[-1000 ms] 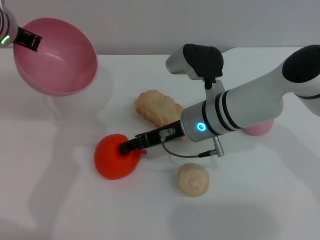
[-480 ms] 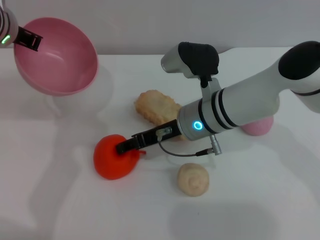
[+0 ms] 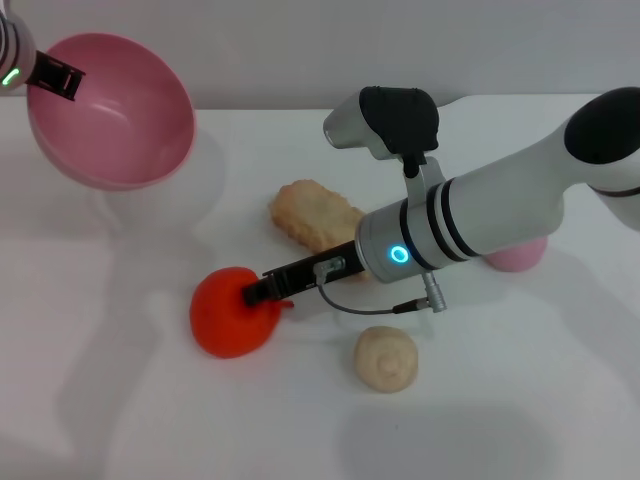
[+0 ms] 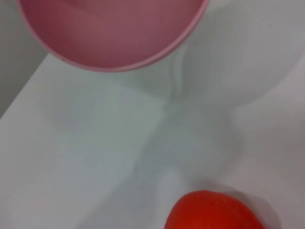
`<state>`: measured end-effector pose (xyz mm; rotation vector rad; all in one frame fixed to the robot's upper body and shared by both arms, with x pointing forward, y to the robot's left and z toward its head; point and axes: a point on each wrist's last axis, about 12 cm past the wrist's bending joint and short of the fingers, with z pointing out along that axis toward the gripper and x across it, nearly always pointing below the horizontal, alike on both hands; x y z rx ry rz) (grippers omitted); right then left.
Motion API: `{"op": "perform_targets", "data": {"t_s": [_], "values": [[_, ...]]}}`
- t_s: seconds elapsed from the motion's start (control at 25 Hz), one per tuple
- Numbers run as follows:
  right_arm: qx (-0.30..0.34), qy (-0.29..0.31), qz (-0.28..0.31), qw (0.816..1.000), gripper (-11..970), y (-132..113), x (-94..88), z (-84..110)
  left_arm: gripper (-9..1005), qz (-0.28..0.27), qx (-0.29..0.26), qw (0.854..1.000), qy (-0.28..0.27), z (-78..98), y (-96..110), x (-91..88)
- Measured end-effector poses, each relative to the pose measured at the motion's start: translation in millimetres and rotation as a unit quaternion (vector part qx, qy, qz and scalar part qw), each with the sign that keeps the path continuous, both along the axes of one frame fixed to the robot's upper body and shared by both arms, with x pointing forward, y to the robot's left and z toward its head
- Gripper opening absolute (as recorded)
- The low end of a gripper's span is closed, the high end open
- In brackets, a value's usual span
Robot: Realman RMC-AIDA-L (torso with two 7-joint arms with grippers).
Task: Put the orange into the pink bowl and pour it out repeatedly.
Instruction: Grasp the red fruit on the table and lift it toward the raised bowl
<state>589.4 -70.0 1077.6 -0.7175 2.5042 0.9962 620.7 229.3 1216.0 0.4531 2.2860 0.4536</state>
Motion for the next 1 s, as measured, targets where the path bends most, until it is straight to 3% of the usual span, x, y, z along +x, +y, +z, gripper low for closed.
{"op": "perform_targets", "data": {"t_s": [0.28,0.52,1.0], "values": [[0.002,-0.017,0.004,1.000,112,0,1.0,0.9,82,0.004,-0.001,1.000,0.000,-0.9,3,-0.4],[0.009,-0.020,-0.003,1.000,40,-1,0.4,0.1,83,0.005,0.000,1.000,0.003,-3.3,4,0.1],[0.038,-0.052,-0.013,0.998,40,-9,-8.6,5.0,84,0.001,0.000,1.000,0.002,-2.8,1,0.9]]}}
